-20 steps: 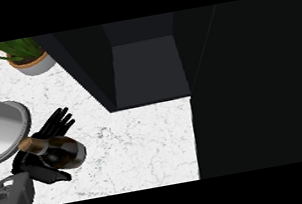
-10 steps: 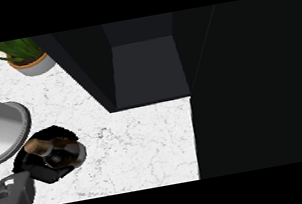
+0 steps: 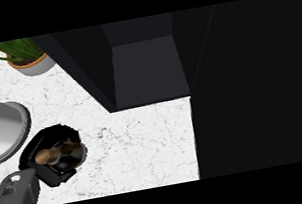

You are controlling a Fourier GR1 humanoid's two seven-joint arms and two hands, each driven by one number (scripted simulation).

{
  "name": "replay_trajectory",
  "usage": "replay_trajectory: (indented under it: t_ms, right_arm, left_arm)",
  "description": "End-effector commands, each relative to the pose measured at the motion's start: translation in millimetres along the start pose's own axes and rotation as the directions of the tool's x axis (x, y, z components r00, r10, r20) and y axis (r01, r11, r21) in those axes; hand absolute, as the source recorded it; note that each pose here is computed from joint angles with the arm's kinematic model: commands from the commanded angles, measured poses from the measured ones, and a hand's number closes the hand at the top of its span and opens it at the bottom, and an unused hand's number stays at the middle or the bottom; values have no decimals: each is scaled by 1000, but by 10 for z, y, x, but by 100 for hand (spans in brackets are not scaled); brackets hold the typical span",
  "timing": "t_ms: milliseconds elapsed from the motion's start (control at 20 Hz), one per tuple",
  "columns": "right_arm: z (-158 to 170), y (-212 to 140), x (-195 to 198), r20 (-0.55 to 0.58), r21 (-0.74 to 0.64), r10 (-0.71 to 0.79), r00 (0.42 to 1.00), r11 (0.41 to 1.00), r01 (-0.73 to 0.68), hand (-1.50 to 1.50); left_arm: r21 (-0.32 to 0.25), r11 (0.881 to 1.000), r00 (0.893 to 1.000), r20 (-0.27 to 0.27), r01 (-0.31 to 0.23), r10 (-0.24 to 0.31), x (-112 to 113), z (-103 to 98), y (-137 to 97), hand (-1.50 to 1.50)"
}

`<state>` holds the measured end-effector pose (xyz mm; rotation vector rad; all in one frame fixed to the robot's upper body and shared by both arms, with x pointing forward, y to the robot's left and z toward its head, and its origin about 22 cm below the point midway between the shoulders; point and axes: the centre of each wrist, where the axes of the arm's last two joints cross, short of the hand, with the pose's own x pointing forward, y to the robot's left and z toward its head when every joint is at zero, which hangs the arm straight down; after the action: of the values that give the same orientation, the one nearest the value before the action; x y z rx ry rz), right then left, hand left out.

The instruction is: Pick up the wine, place it into the cabinet and close the cabinet

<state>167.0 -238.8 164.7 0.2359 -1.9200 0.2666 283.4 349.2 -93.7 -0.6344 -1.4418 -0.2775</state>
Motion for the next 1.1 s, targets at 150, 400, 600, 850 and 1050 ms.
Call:
replay_trajectory:
  t_ms: [150, 400, 600, 850, 1050]
  right_arm:
    - [81, -93, -29, -26, -50, 15, 1000, 999, -17, -150]
    - [61, -44, 0, -24, -57, 1, 1000, 998, -2, -150]
    - [23, -58, -20, -22, -41, 10, 1000, 999, -11, -150]
    - [87, -23, -56, -20, -55, -12, 1000, 998, 11, -150]
    - [-37, -19, -37, -29, -37, -13, 999, 999, 12, -150]
  left_arm:
    - [296, 949, 982, 181, -112, 59, -757, 653, -456, 150]
    - [515, 849, 971, 239, -120, -7, -1017, 826, -797, 150]
    - [455, 871, 946, 323, -187, 35, -987, 726, -979, 150]
    - [424, 887, 926, 377, -183, 11, -822, 607, -1108, 150]
    - [409, 894, 925, 379, -183, 15, -558, 341, -1419, 150]
